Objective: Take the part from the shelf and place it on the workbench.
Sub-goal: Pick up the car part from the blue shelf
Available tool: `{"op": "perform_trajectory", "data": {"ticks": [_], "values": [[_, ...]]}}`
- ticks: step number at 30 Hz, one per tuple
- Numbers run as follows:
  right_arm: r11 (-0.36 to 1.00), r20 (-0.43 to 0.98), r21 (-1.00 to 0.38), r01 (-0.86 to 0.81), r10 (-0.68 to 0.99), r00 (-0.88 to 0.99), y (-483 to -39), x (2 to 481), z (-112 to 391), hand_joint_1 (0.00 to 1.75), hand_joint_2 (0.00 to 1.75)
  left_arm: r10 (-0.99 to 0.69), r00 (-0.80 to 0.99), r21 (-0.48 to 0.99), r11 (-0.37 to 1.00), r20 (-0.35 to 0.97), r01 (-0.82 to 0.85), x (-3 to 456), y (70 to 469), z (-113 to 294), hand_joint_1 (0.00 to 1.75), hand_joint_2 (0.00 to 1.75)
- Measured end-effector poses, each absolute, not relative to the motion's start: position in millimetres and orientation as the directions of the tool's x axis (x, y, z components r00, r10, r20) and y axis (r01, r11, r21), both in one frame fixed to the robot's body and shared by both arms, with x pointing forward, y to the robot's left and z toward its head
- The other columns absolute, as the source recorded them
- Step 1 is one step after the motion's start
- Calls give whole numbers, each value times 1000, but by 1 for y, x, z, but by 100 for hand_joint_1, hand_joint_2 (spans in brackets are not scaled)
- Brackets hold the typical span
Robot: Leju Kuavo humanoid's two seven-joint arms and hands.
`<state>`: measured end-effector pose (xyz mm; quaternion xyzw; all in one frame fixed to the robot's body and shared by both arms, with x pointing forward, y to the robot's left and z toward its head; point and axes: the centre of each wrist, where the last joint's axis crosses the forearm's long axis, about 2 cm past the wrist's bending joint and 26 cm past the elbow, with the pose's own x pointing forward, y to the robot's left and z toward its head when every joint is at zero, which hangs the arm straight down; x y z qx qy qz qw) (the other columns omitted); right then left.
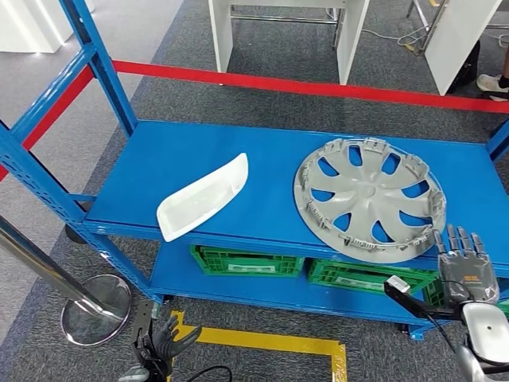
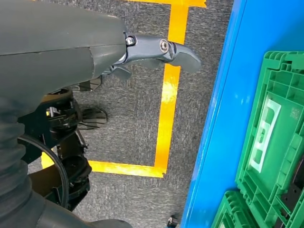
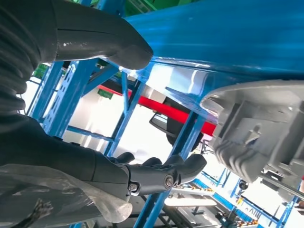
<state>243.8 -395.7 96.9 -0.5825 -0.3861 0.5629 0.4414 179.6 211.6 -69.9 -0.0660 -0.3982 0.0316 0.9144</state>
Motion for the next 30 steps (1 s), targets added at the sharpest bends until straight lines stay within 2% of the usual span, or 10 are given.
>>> {"op": "perform_trajectory", "data": {"ticks": [25, 30], "values": [[-366, -364, -930, -25, 930, -46, -372, 274, 102, 0, 175, 91, 677, -146, 989, 730, 25, 181, 206, -68, 0, 175], [-330, -326, -943, -41, 941, -86, -358, 278, 98, 0, 175, 90, 676, -149, 988, 732, 30, 182, 205, -68, 0, 175]]}}
